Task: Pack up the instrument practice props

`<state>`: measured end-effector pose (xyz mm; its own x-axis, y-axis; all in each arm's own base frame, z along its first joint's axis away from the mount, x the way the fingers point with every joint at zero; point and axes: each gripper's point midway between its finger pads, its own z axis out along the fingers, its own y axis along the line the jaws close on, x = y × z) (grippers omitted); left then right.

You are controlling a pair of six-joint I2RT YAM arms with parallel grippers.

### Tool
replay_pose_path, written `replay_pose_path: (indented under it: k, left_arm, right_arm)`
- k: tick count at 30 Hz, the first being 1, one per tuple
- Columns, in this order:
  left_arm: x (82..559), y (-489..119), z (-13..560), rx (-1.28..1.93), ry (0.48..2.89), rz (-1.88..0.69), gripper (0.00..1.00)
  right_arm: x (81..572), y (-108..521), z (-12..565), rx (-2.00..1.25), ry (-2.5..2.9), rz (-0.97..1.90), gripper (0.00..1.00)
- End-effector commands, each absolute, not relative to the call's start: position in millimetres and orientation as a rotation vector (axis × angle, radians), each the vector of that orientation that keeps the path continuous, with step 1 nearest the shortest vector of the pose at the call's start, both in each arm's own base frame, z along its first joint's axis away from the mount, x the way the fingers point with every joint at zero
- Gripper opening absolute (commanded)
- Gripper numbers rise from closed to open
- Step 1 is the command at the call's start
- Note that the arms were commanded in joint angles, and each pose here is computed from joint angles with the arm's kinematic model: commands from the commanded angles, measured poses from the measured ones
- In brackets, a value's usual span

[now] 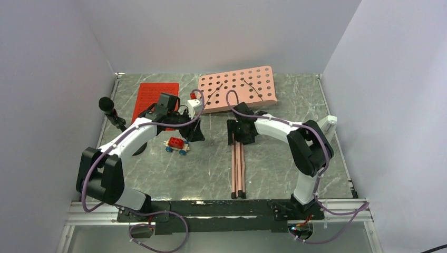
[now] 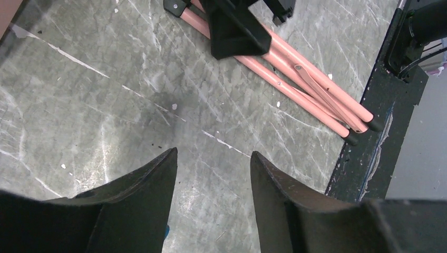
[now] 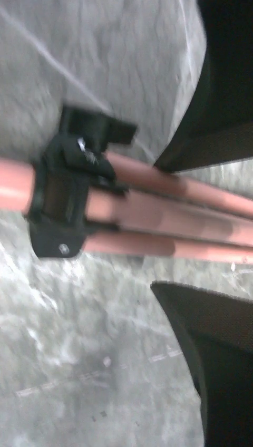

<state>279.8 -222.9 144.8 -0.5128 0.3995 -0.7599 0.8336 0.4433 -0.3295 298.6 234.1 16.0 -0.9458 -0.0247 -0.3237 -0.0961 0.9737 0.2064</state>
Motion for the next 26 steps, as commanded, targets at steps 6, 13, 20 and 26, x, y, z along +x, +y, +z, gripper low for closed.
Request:
replay_pose_path:
  k: [6,13,20,26]
  left_arm:
    - [299,-221,171,1.069,2.071,-0.876,0.99]
    - [329,-201,213,1.000,2.069,-0.696,0.99]
    - [351,-165,249,0.873,2.098,-0.467,0.99]
    - [354,-155,265,0.755,2.168,-0.424,0.99]
  right_arm:
    - [299,244,128,-0.586,2.477,0.430,1.00]
    - [306,213,241,-0.732,2.206,0.342,1.00]
    - [303,147,309,-0.372,2.032,0.168,1.00]
    - [285,122,316,-0.321,1.992,0.162,1.00]
